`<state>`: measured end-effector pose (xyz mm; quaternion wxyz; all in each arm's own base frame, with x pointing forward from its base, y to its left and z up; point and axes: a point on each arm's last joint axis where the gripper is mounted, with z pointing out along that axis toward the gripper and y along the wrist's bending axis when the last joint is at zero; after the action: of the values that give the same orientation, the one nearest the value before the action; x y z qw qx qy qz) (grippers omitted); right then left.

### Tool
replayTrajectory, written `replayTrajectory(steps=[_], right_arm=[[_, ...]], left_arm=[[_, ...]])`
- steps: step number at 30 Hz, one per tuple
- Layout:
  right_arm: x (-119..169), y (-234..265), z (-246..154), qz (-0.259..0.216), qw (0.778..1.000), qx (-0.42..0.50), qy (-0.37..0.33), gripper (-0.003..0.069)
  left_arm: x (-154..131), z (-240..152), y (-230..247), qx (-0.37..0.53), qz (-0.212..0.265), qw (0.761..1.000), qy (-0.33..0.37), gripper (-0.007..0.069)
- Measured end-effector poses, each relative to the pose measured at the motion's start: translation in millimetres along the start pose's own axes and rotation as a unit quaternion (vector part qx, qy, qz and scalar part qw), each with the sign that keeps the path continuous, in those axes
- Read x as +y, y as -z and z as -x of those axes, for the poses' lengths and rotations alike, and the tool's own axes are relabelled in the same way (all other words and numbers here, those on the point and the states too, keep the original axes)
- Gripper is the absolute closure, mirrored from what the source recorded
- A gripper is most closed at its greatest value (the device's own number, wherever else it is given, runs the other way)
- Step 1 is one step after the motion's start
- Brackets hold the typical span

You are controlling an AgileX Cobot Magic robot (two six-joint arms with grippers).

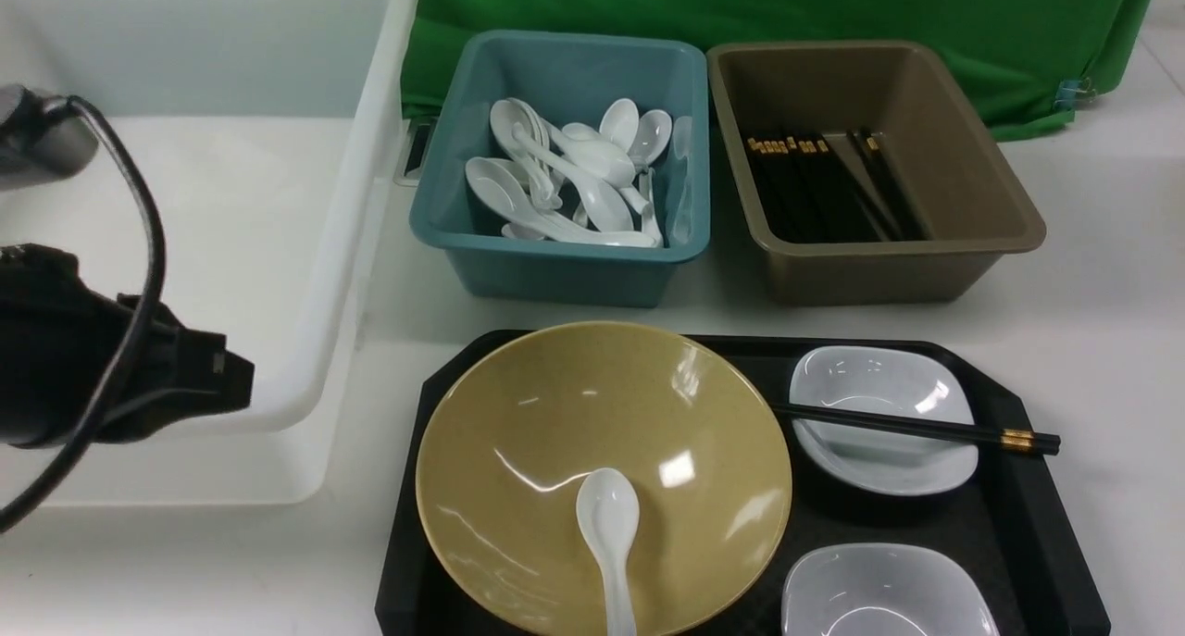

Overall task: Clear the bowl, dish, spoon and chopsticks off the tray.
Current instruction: Use the right arm to grab the chopsticks

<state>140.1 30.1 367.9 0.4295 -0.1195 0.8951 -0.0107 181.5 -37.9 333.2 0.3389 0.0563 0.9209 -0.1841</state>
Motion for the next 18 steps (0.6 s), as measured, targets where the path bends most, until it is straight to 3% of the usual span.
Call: replayTrajectory(steps=[1,6,13,15,18], right_arm=[[5,-25,6,0.005,0.997,0.066,0.031,0.0666],[11,-75,18,0.024,0.984,0.166,0.065,0.0668],[9,-173,36,0.189,0.942,0.267,0.075,0.0647],[17,-192,41,0.212,0.933,0.268,0.113,0.0581],[35,-219,47,0.213,0.921,0.263,0.193,0.0365]], left_arm=[[1,2,-2,-0.001,0.001,1.000,-0.003,0.0623],[4,4,-12,0.013,-0.001,1.000,0.010,0.0623],[-24,11,-42,0.040,-0.049,0.998,0.000,0.0635],[-38,11,-50,0.059,-0.057,0.996,-0.019,0.0635],[-56,11,-64,0.092,-0.057,0.993,-0.052,0.0635]])
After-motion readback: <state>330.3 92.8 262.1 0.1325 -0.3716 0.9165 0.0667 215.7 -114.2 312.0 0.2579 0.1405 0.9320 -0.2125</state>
